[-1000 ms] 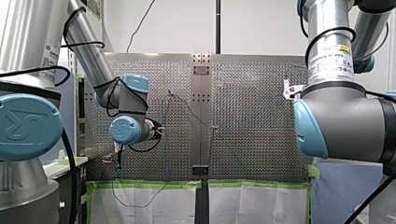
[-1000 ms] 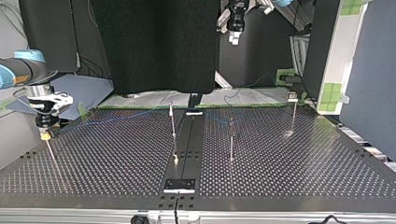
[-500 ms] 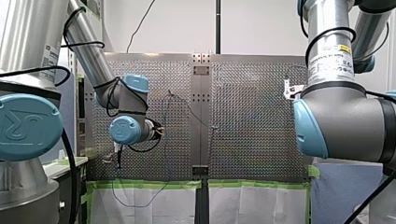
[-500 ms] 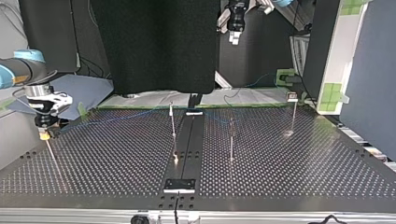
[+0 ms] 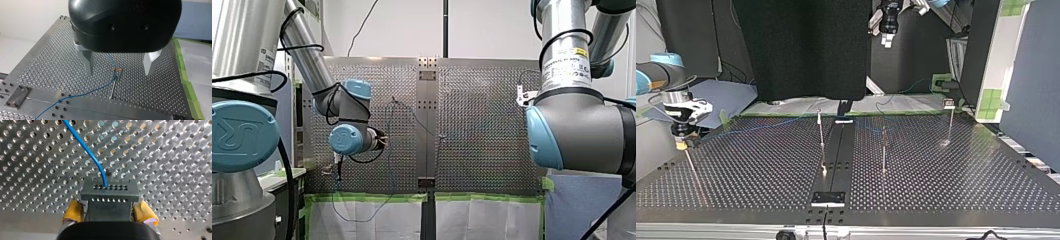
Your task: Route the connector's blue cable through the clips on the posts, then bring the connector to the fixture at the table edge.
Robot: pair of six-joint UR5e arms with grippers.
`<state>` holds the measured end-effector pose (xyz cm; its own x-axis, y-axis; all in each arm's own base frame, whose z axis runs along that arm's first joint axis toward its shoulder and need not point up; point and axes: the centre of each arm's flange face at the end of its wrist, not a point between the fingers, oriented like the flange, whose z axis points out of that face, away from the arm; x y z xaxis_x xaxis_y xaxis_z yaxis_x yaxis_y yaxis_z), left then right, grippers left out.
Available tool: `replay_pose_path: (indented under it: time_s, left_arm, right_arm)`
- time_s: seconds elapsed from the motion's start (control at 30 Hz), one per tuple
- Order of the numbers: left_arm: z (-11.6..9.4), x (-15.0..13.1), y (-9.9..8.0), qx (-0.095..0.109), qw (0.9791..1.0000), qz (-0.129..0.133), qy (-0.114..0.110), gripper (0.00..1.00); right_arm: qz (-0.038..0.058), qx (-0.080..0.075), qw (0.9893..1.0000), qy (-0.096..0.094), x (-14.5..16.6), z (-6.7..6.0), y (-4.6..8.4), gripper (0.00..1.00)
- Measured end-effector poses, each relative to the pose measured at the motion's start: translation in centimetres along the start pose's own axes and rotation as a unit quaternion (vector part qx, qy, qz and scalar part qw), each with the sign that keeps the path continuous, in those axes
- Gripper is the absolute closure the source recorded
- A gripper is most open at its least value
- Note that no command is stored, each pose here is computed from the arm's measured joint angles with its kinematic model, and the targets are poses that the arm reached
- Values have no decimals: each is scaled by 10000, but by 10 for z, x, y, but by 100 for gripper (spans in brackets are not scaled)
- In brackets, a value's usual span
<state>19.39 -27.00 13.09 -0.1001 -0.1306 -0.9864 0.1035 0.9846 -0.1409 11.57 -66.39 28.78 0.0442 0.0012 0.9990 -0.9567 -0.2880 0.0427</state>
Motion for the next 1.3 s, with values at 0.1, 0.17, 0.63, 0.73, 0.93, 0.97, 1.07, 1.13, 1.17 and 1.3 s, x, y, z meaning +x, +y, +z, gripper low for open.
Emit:
replay_pose_path:
  time_s: [0.1, 0.17, 0.63, 0.73, 0.93, 0.97, 1.07, 1.13, 1.17, 1.3]
  left_arm:
    - [0, 0, 0, 0, 10000, 1, 1, 2]
    - [0, 0, 0, 0, 10000, 1, 2, 2]
    - [0, 0, 0, 0, 10000, 1, 2, 2]
    - [0, 0, 0, -1, 10000, 3, 5, 2]
    - [0, 0, 0, -2, 10000, 5, 8, 2]
    - [0, 0, 0, -2, 10000, 5, 8, 2]
    - [0, 0, 0, -1, 10000, 4, 6, 2]
    - [0, 0, 0, 1, 10000, 0, 0, 2]
    - [0, 0, 0, 4, 10000, -2, -3, 2]
    - [0, 0, 0, 14, 10000, -8, -9, 2]
  right_arm:
    - [-10, -89, 10000, -5, 0, 0, 2, 0]
    - [-13, -129, 9999, -7, 0, 0, 3, 0]
    - [-20, -534, 9985, -104, -1, -3, 12, 0]
    - [-9, -665, 9976, -166, -2, -4, 15, 0]
    - [63, -915, 9952, -351, -6, -10, 22, 0]
    - [73, -957, 9947, -371, -6, -11, 23, 0]
    - [113, -1106, 9932, -355, -3, -17, 26, 0]
    - [159, -1202, 9922, -289, 1, -22, 26, 0]
    - [181, -1237, 9918, -254, 3, -24, 25, 0]
    - [298, -1337, 9905, -82, 12, -33, 18, 0]
